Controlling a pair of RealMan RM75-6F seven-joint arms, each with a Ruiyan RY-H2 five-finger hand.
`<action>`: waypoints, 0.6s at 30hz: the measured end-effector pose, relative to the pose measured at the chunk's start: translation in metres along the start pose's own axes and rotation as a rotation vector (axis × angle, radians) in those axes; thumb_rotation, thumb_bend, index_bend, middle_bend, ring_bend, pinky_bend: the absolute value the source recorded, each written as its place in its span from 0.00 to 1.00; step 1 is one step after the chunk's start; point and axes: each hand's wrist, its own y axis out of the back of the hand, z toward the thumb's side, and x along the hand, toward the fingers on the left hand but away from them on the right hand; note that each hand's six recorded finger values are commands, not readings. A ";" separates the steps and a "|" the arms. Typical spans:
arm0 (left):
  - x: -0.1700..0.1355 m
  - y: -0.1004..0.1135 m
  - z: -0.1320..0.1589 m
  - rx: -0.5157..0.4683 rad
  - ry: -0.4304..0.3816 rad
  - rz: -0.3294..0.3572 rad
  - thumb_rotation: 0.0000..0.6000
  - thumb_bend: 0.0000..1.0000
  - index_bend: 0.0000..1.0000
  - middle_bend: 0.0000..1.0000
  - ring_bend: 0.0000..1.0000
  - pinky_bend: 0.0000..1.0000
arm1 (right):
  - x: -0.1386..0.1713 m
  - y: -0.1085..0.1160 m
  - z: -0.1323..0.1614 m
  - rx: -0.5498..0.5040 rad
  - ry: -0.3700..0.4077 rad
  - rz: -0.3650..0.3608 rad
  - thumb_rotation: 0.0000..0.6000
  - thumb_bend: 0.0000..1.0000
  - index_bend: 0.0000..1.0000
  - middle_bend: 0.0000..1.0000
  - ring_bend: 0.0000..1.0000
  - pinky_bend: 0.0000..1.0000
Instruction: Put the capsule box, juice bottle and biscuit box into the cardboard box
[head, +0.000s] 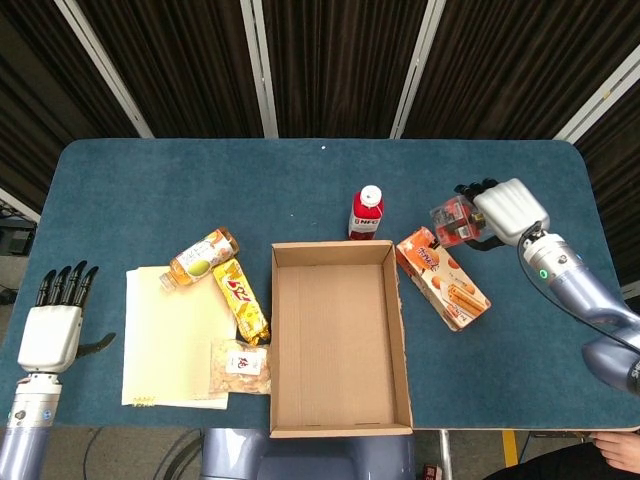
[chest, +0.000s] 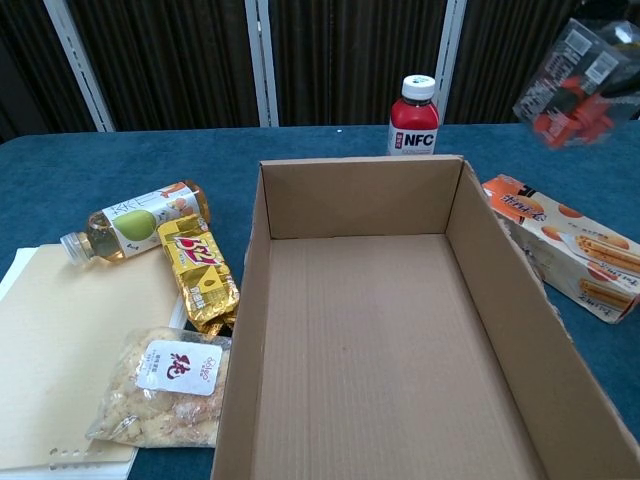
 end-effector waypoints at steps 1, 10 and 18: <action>0.000 0.000 0.000 0.001 0.000 0.000 0.84 0.00 0.00 0.00 0.00 0.00 | 0.004 0.009 0.008 0.002 0.014 -0.018 1.00 0.33 0.72 0.54 0.63 0.69; -0.001 -0.002 0.004 -0.011 -0.019 -0.017 0.83 0.00 0.00 0.00 0.00 0.00 | 0.047 0.084 0.093 0.043 0.145 -0.170 1.00 0.32 0.71 0.54 0.63 0.69; -0.004 -0.003 0.010 -0.016 -0.048 -0.026 0.84 0.00 0.00 0.00 0.00 0.00 | 0.077 0.108 0.165 0.047 0.255 -0.178 1.00 0.32 0.69 0.52 0.62 0.69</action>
